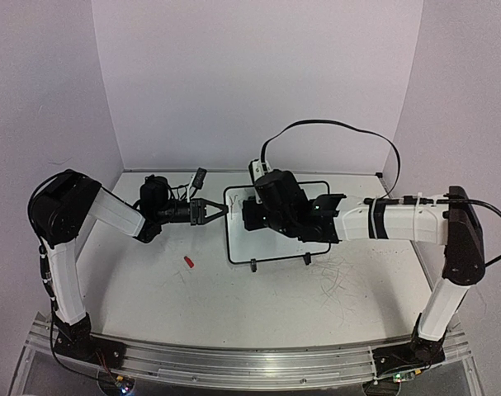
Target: Write a sentence on the whiteboard
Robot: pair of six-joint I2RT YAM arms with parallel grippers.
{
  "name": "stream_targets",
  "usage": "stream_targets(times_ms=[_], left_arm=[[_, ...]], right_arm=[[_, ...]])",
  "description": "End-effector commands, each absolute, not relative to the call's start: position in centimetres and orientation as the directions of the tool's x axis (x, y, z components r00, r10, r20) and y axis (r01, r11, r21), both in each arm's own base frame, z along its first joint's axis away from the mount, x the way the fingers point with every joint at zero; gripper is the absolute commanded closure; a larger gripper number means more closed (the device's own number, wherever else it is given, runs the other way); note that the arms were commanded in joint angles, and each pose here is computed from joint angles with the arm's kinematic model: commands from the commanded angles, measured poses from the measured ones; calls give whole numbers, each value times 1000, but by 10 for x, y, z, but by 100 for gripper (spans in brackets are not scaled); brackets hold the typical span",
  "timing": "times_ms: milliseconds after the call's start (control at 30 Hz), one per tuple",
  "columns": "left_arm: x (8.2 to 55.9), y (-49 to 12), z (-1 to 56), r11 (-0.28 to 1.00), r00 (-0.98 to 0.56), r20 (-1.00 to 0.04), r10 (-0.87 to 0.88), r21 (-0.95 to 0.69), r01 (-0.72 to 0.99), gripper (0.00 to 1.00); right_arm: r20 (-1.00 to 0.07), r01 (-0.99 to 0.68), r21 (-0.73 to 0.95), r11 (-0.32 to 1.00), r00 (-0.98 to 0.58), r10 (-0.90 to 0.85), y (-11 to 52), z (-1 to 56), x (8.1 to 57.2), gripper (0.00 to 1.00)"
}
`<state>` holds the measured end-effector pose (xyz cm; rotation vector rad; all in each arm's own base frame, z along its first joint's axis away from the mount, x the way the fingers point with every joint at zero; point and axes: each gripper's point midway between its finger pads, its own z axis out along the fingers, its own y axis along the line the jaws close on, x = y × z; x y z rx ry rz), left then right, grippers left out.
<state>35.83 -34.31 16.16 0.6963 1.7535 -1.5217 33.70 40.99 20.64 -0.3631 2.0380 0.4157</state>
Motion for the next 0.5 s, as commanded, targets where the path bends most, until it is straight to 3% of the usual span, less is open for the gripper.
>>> stream_targets(times_ms=[0,467], left_arm=[[351,-345,191,111,-566,-822,-63,-569,815,100],[351,-345,192,109,-564,-823,-63,-568,816,100]], right_arm=[[-894,-403,138,905,-444,-61,409,215,346,100],[-888,-420,136,897,-454,-78,416,207,347,100]])
